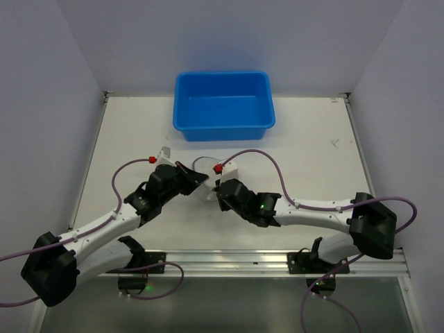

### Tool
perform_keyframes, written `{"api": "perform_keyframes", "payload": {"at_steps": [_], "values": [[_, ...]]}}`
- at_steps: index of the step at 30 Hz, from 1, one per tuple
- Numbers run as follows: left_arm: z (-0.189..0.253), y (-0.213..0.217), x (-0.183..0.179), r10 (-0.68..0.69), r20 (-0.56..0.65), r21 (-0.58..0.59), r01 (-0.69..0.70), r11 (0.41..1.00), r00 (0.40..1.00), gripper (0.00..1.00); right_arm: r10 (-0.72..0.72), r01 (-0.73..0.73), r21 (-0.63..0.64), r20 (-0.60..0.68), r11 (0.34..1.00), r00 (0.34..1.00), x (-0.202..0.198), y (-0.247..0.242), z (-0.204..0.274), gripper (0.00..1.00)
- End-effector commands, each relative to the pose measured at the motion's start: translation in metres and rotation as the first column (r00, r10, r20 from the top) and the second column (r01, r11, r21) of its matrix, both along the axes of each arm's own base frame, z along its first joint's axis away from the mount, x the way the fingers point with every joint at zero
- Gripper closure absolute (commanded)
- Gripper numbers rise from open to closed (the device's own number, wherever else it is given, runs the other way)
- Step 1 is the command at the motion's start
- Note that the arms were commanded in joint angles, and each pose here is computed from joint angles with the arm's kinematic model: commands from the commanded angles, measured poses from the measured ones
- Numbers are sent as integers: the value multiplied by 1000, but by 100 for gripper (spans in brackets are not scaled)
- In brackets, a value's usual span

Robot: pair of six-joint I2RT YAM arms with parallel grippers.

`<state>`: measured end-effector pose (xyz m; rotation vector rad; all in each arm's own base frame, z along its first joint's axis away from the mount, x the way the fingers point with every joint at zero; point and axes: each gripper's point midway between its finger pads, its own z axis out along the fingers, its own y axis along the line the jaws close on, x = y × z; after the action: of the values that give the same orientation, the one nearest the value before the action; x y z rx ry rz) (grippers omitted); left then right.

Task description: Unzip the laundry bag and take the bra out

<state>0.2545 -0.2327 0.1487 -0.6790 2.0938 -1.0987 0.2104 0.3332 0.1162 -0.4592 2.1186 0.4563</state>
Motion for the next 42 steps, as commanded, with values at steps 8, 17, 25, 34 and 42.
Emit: {"api": "perform_keyframes", "payload": {"at_steps": [8,17,25,34,42], "values": [[0,16,6,-17,53,117,11,993,998,100,-50,53,-47,59,998,997,18,-67,21,100],[-2,16,17,-193,137,230,159,960,972,100,0,-1,-114,-16,994,1000,18,-103,11,100],[26,-10,60,-309,228,294,237,926,923,81,307,-288,129,-169,949,937,-23,-23,36,100],[22,10,60,-187,127,271,147,951,974,5,338,-291,269,-149,918,929,-15,46,49,100],[11,54,18,-2,98,202,-18,979,995,0,326,-278,268,-152,922,933,-2,66,32,100]]}}
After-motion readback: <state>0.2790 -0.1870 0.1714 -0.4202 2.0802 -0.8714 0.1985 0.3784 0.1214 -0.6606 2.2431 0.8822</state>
